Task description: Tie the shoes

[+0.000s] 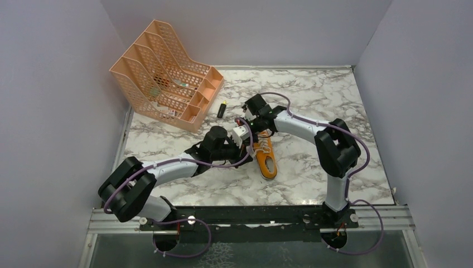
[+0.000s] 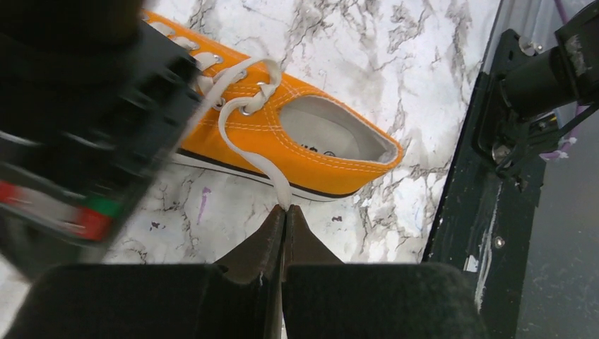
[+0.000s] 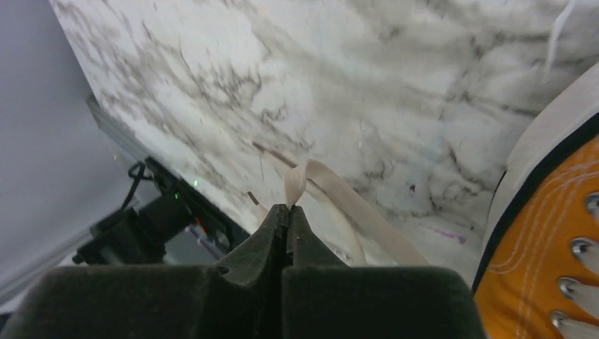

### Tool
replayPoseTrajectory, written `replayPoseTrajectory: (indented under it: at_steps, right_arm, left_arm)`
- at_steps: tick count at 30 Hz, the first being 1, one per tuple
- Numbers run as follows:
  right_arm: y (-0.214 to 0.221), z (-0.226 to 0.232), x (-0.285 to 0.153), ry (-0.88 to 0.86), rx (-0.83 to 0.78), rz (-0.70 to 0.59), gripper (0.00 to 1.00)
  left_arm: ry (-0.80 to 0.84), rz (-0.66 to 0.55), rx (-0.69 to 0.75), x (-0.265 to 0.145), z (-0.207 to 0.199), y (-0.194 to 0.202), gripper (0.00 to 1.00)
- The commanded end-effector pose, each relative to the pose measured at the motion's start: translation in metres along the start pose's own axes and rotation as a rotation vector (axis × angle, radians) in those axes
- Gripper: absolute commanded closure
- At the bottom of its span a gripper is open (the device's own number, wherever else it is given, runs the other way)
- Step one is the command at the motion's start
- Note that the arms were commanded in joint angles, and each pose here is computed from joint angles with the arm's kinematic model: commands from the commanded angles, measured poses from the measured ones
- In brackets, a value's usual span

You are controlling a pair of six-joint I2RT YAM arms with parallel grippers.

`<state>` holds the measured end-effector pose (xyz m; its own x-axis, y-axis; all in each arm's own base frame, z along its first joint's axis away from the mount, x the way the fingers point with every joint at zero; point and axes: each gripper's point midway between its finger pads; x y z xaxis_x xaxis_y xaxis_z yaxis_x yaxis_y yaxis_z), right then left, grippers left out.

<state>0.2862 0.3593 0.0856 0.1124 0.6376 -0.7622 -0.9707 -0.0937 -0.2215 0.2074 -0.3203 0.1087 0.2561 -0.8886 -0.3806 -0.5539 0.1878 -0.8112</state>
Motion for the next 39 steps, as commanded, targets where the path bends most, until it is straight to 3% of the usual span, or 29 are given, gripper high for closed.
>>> replayPoseTrajectory:
  at_steps: [1, 4, 5, 7, 8, 14, 23, 30, 39]
  right_arm:
    - [0.037, 0.022, -0.009, -0.190, -0.021, 0.143, 0.99]
    - [0.043, 0.022, -0.006, -0.204, -0.028, 0.191, 0.99]
    - [0.043, 0.020, -0.005, -0.191, -0.031, 0.198, 0.95]
    - [0.031, 0.014, -0.009, -0.166, -0.033, 0.168, 0.66]
    - [0.023, 0.013, -0.015, -0.171, -0.027, 0.149, 0.57]
    - [-0.005, -0.007, -0.071, -0.144, -0.028, 0.069, 0.38]
    - [0.035, -0.023, -0.143, -0.063, -0.217, -0.146, 0.32]
    - [0.095, 0.012, -0.104, -0.088, -0.357, -0.192, 0.31]
    - [0.111, 0.052, -0.022, 0.033, -0.426, -0.485, 0.30]
  left_arm:
    - [-0.006, -0.040, 0.047, 0.008, 0.004, -0.015, 1.00]
    - [0.007, -0.047, 0.050, 0.011, 0.004, -0.016, 1.00]
    - [0.010, -0.047, 0.050, 0.013, 0.004, -0.017, 1.00]
    - [0.016, -0.041, 0.049, 0.016, 0.005, -0.017, 1.00]
    - [0.019, -0.039, 0.047, 0.017, 0.005, -0.018, 1.00]
    - [-0.015, -0.052, -0.005, 0.017, 0.017, -0.019, 1.00]
    - [-0.009, -0.044, -0.144, 0.021, 0.030, -0.024, 1.00]
    - [-0.014, -0.036, -0.235, 0.021, 0.043, -0.031, 1.00]
    - [-0.103, 0.030, -0.272, 0.028, 0.065, -0.024, 1.00]
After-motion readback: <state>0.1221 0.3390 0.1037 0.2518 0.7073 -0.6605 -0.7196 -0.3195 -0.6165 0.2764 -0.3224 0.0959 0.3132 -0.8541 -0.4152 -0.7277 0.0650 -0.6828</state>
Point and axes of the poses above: each gripper's point midway between its finger pads, its own x axis out along the fingers, its own z axis along the line the jaws close on, y = z × x, and after that the axes turned 5 degrees about -x, right-handed
